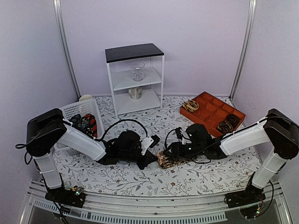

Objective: Roll the ties
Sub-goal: Roll the tie at the center of the board.

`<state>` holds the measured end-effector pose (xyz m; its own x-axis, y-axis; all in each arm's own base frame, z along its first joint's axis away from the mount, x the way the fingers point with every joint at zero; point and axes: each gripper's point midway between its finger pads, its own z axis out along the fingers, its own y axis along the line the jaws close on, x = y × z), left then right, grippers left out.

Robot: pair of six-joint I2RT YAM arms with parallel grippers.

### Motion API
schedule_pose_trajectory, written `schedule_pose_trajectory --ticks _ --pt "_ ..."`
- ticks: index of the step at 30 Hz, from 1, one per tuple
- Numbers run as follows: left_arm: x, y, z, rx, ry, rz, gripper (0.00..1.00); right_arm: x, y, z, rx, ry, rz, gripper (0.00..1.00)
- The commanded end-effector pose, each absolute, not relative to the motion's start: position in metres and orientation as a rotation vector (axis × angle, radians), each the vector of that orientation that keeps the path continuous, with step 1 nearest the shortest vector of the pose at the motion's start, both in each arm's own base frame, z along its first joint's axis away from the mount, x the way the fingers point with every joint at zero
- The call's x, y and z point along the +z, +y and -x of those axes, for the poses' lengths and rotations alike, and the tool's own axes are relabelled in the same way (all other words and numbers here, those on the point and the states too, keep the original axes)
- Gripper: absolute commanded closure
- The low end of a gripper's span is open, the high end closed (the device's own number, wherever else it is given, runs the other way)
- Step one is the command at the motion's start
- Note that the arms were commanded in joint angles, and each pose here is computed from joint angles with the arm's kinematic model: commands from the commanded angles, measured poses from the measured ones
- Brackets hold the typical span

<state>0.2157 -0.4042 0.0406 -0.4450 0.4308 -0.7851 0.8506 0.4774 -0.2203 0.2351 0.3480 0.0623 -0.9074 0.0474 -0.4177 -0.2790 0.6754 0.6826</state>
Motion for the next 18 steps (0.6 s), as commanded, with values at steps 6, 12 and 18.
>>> schedule_pose_trajectory --ticks 6,12,18 --pt "0.050 -0.411 -0.214 -0.811 2.027 -1.062 0.98 0.035 0.333 -0.228 1.012 2.546 0.217 0.60" --pt "0.059 -0.411 -0.213 -0.812 1.994 -1.066 0.70 0.033 0.310 -0.233 1.083 2.480 0.187 0.62" --pt "0.058 -0.414 -0.212 -0.814 1.989 -1.071 0.75 0.032 0.300 -0.237 1.118 2.433 0.192 0.61"
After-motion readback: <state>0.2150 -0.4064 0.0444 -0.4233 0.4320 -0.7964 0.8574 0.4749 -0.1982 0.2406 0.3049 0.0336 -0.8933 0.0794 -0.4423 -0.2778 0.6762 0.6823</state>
